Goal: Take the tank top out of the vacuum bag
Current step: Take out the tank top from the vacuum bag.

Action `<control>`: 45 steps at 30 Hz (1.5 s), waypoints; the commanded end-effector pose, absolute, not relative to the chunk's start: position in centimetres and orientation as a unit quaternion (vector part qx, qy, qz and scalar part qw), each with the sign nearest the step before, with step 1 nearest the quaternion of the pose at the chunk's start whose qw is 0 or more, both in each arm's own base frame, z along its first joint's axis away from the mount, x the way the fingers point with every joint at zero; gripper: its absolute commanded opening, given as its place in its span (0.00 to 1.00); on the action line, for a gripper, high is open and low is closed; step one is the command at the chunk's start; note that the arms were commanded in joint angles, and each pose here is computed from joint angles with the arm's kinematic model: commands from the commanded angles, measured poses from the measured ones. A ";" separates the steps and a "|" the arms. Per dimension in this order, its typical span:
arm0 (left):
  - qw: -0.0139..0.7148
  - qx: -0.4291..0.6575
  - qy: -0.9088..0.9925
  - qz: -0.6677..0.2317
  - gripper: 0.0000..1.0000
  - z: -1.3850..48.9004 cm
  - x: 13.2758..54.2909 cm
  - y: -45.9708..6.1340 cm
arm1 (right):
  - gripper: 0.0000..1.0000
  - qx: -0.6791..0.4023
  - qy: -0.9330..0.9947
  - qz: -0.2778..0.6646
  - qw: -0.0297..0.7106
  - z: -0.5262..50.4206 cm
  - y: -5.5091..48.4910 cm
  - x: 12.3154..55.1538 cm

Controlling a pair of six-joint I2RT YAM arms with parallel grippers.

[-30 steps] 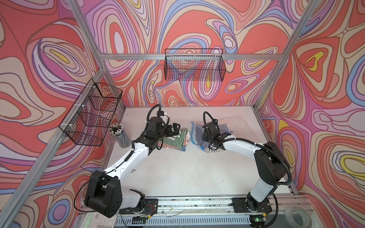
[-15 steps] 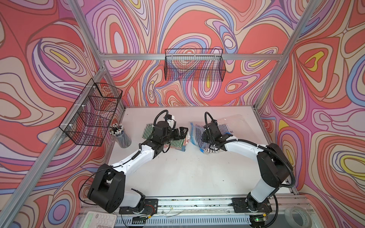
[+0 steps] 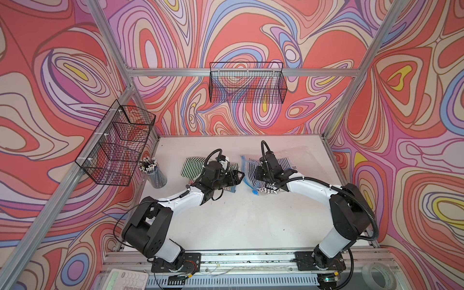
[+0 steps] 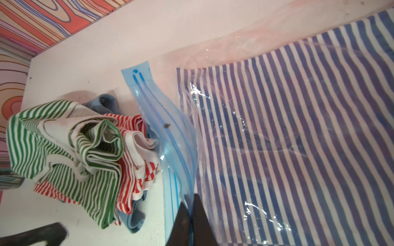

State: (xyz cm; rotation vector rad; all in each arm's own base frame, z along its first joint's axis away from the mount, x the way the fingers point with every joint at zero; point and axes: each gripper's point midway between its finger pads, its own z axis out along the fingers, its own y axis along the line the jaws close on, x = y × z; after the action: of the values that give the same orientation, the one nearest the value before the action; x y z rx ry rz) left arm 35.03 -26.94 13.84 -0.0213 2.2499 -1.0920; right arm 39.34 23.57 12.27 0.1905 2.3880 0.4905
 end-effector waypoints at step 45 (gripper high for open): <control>0.234 0.004 0.892 -0.386 0.56 6.5 41.1 -34.2 | 0.00 0.105 0.886 0.268 0.363 15.1 24.0 38.2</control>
State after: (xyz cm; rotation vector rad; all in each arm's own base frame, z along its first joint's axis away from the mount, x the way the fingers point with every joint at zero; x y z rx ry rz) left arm 40.89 -34.28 6.83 -0.0083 2.4279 -1.1229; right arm 38.08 23.85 13.64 0.2540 2.3145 0.6522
